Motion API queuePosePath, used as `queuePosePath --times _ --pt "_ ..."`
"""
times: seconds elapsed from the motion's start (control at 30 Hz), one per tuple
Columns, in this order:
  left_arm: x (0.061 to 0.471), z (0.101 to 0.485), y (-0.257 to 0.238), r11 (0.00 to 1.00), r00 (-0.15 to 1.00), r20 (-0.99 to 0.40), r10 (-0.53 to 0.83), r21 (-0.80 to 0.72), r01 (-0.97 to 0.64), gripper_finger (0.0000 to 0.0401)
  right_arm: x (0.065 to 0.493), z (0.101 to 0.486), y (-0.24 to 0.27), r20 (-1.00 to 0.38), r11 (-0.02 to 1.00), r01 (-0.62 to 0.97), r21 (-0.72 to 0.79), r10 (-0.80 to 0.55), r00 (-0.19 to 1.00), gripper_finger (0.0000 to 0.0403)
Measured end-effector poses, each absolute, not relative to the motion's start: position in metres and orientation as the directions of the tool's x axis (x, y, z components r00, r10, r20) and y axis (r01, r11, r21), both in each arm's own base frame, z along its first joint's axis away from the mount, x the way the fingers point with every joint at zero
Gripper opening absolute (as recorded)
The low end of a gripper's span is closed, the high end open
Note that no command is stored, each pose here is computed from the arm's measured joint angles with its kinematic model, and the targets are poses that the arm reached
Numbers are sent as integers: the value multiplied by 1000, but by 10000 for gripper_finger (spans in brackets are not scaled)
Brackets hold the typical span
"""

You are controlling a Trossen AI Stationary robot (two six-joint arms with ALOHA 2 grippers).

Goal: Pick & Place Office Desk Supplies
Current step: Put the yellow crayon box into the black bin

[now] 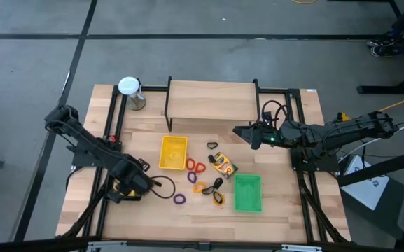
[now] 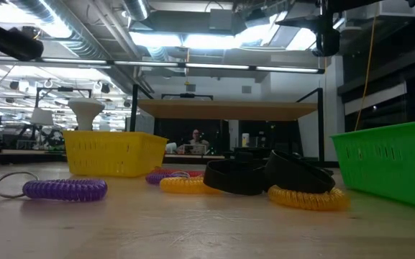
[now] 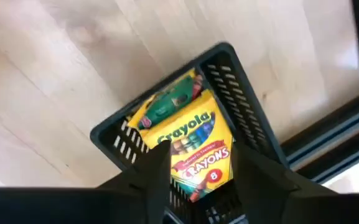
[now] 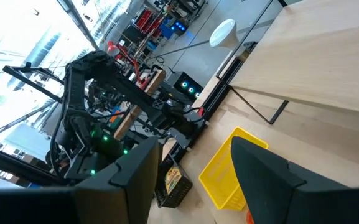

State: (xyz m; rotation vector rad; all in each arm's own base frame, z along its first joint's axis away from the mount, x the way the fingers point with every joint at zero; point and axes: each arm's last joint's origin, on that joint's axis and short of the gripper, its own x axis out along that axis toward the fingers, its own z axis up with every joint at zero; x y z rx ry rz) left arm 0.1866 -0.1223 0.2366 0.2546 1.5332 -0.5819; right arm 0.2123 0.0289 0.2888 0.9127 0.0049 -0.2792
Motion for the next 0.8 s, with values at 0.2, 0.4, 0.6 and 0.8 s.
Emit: queuePosePath --times 0.2,0.4,0.6,0.8 --pt "205 263 -118 899 115 -984 -135 -73 431 201 212 290 29 -106 571 233 787 -246 963 206" --pt "239 308 -100 971 529 -815 -235 -171 166 204 213 310 29 87 644 94 760 -243 966 206" --pt "265 344 -71 977 861 -506 -42 -203 -71 202 208 332 28 294 750 -14 661 -241 925 206" --pt "308 327 -56 942 899 -432 69 -267 -201 202 206 338 30 364 831 -77 551 -156 918 206"
